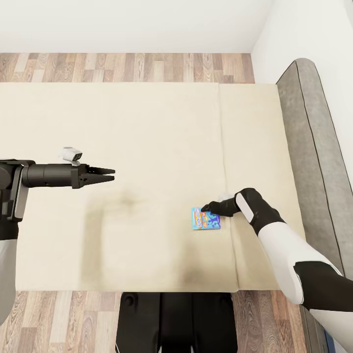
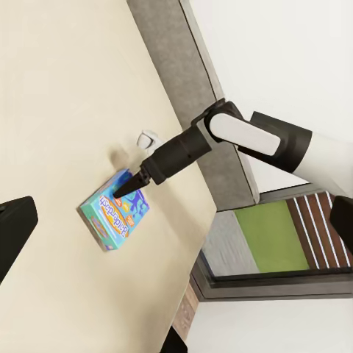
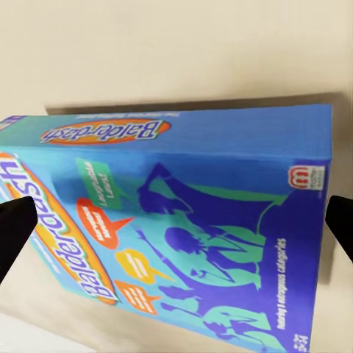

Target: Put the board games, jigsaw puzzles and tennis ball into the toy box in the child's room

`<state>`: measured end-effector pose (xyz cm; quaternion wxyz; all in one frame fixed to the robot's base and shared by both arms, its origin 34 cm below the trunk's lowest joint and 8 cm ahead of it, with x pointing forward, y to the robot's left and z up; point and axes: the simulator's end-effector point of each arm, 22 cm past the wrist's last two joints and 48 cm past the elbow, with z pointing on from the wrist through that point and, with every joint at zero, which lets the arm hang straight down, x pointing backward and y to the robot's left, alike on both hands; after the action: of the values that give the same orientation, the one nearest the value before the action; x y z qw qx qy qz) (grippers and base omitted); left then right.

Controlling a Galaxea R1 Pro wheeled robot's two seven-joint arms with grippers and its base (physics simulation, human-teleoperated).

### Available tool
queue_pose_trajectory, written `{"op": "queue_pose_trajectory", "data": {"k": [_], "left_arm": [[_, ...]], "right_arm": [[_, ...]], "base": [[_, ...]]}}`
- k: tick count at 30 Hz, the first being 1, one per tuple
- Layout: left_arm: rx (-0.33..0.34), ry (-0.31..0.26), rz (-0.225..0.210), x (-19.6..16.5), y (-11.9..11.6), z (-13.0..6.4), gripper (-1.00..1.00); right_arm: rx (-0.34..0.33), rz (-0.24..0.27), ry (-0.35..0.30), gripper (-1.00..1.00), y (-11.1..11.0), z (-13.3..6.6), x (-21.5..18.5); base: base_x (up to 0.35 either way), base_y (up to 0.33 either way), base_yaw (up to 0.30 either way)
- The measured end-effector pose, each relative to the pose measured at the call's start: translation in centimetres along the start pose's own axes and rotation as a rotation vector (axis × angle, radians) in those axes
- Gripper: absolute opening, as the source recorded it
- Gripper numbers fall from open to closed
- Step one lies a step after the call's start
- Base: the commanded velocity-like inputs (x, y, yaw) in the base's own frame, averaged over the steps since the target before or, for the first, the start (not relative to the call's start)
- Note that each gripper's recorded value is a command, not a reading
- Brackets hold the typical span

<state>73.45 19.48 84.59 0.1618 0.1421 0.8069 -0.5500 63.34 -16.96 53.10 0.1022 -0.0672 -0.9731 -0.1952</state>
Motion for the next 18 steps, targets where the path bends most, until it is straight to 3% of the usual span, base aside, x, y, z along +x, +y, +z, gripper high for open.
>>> {"op": "queue_pose_trajectory", "data": {"k": [18], "left_arm": [[-0.001,0.000,0.000,0.01,-0.01,-0.01,1.00]], "right_arm": [[0.012,-0.020,0.012,1.00,0.01,0.18,0.34]], "base": [[0.000,0.000,0.000]]}}
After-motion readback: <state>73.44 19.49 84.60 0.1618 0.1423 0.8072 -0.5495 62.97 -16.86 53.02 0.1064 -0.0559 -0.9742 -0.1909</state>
